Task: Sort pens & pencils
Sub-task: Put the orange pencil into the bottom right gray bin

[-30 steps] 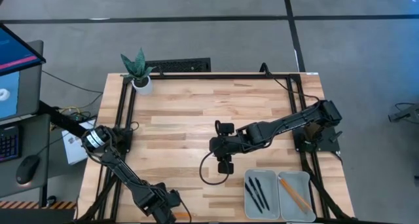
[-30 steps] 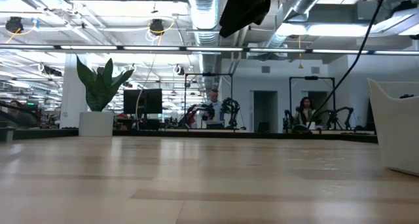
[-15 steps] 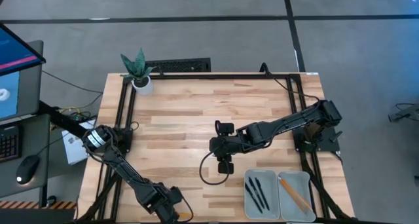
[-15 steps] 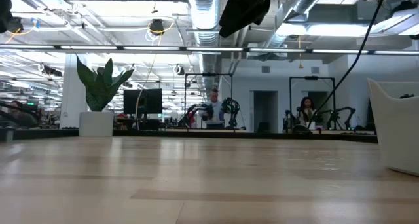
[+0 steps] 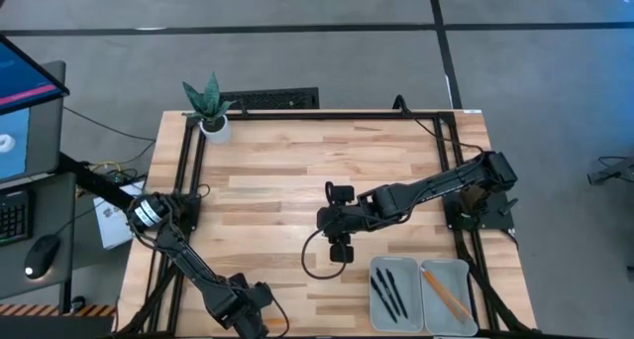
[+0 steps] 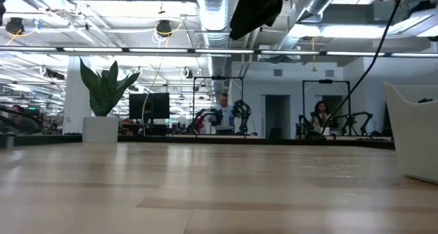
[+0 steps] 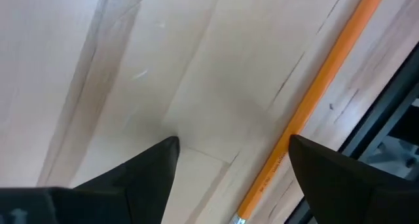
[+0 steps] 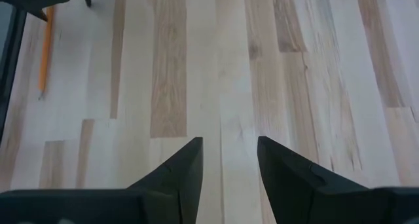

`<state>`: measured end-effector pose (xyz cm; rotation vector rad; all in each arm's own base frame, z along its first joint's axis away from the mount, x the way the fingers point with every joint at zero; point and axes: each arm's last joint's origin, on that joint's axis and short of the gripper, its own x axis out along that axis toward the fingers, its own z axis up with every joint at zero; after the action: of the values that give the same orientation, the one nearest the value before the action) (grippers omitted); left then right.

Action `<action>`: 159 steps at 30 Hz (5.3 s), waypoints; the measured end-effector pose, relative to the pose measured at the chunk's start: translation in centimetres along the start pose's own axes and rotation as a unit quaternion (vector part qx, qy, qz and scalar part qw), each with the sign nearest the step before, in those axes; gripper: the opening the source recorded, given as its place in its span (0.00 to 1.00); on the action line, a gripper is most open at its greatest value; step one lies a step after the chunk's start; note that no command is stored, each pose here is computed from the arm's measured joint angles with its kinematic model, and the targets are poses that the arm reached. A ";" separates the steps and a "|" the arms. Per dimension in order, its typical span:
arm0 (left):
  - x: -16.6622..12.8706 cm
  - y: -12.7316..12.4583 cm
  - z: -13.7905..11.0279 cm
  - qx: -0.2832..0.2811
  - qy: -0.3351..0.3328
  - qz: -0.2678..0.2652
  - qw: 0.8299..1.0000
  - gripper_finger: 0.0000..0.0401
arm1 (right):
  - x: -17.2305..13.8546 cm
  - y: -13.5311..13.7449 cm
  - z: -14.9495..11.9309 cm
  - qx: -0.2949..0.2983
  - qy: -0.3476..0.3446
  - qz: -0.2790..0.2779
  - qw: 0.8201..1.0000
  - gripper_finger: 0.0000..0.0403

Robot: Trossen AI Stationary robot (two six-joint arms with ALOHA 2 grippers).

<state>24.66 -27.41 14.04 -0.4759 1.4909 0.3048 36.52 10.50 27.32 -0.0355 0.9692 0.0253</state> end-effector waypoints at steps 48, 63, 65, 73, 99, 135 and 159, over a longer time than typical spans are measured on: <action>-2.9 1.9 2.0 0.008 -0.040 0.155 0.987 0.71 | 0.0 0.1 0.0 0.003 0.001 0.001 1.000 0.41; -9.3 -0.8 3.7 0.123 -0.159 0.154 0.967 0.71 | 0.0 0.1 0.0 0.003 0.001 0.000 1.000 0.41; -9.7 -0.8 4.0 0.131 -0.173 0.162 0.963 0.71 | 0.0 0.1 0.0 0.003 0.001 0.000 1.000 0.41; -9.9 -0.7 4.3 0.135 -0.183 0.171 0.959 0.71 | 0.0 0.1 0.0 0.003 0.001 0.000 1.000 0.41; -9.9 -0.6 4.3 0.118 -0.182 0.168 0.962 0.87 | 0.0 0.0 0.0 -0.001 0.001 0.000 1.000 0.41; -5.7 0.0 2.0 0.160 -0.054 0.138 0.976 0.89 | 0.0 0.1 0.1 -0.013 -0.005 0.001 1.000 0.42; -0.7 0.9 1.5 0.218 -0.015 0.058 0.974 0.89 | 0.0 0.0 0.1 -0.013 -0.007 0.001 1.000 0.42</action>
<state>25.52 -25.80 14.63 -0.0330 1.5043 0.0676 36.63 10.54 27.38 -0.0588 0.9557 0.0408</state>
